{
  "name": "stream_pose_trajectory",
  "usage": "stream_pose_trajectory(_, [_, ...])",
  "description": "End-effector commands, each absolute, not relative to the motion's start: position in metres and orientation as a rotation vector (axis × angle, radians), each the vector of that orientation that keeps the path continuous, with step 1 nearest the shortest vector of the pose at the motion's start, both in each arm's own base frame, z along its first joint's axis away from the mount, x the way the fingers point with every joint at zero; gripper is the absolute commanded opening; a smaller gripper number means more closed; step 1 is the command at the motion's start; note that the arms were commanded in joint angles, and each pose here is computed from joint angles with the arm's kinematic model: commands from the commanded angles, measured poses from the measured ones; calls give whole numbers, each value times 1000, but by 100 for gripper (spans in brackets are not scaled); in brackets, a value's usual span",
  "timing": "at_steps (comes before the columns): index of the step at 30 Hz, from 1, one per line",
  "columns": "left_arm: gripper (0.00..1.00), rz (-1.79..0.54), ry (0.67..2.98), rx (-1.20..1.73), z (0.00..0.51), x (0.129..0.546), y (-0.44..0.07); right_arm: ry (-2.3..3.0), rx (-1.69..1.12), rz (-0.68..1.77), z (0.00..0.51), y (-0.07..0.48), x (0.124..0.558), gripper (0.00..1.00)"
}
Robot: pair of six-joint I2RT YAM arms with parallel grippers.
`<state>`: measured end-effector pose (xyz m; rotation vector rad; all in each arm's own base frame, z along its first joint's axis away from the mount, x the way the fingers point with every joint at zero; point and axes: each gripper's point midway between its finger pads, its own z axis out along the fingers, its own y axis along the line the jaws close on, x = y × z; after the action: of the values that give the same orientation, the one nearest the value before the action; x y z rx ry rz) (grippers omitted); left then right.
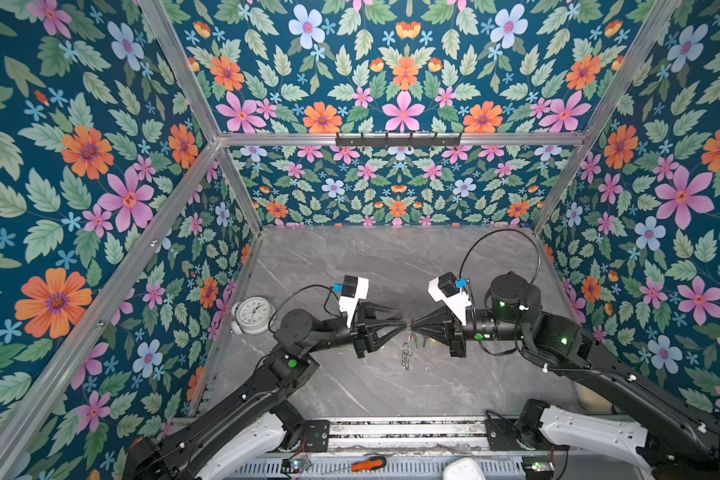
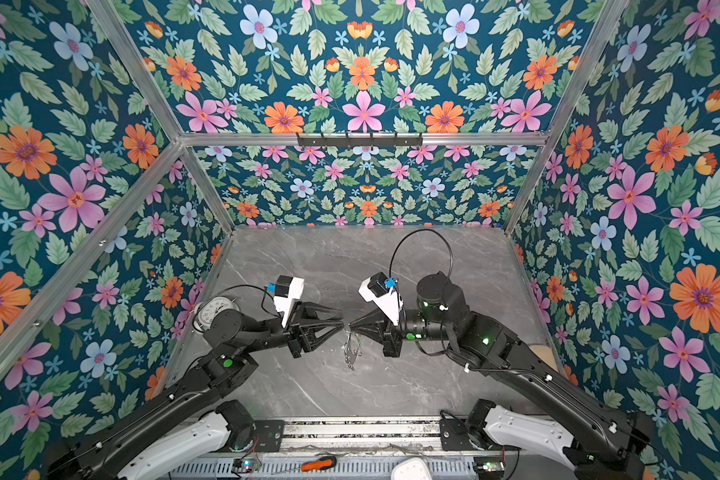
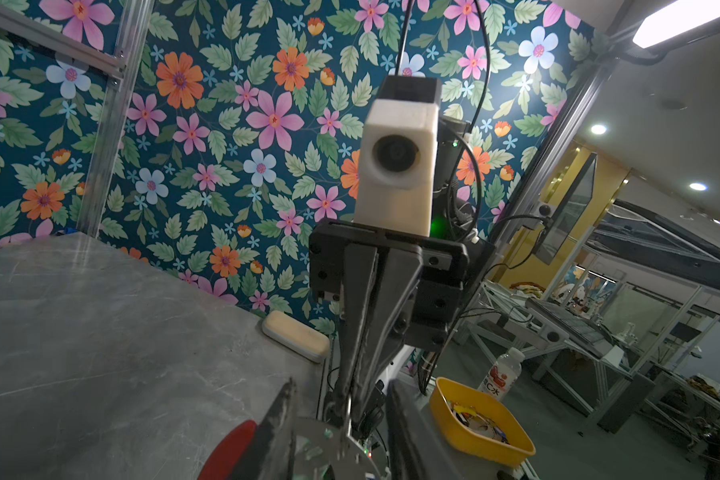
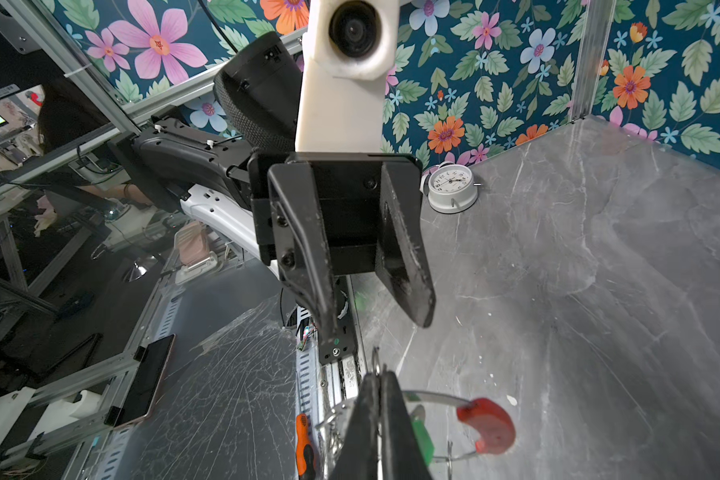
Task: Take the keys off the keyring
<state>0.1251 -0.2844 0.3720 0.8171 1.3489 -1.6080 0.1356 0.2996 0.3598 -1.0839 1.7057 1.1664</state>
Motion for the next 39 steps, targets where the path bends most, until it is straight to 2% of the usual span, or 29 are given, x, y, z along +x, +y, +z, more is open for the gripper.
stream_pose_trajectory(1, [38,-1612,1424,898,359,121,-291,1692,-1089,1145,363,298,137,0])
stream_pose_trajectory(4, [34,-1621,1447,924,358,120,-294,1688,-1089,1144,365,297,136,0])
stream_pose_trajectory(7, [24,-1636,1441,949,360,116,-295,1696,-1085,1131,364,297,138,0])
stream_pose_trajectory(11, [17,-1648,1437,972,361,113,-295,1704,-1082,1111,362,298,142,0])
stream_pose_trajectory(16, [12,-1644,1429,981,362,111,-294,1724,-1073,1081,358,299,148,0])
stream_pose_trajectory(20, [0,-1622,1408,986,363,111,-292,1720,-1069,1087,361,301,149,0])
stream_pose_trajectory(24, [0,-1569,1350,943,369,114,-286,1695,-1059,1110,367,304,149,0])
stream_pose_trajectory(28, [0,-1543,1293,912,373,114,-280,1616,-1032,1134,380,301,146,35])
stream_pose_trajectory(29, [0,-1541,1286,910,373,114,-279,1597,-1027,1135,382,300,145,40])
stream_pose_trajectory(33, [0,-1543,1252,902,375,112,-276,1527,-993,1142,381,294,143,50])
stream_pose_trajectory(39, [0,-1543,1221,896,377,109,-273,1497,-967,1195,365,292,137,57])
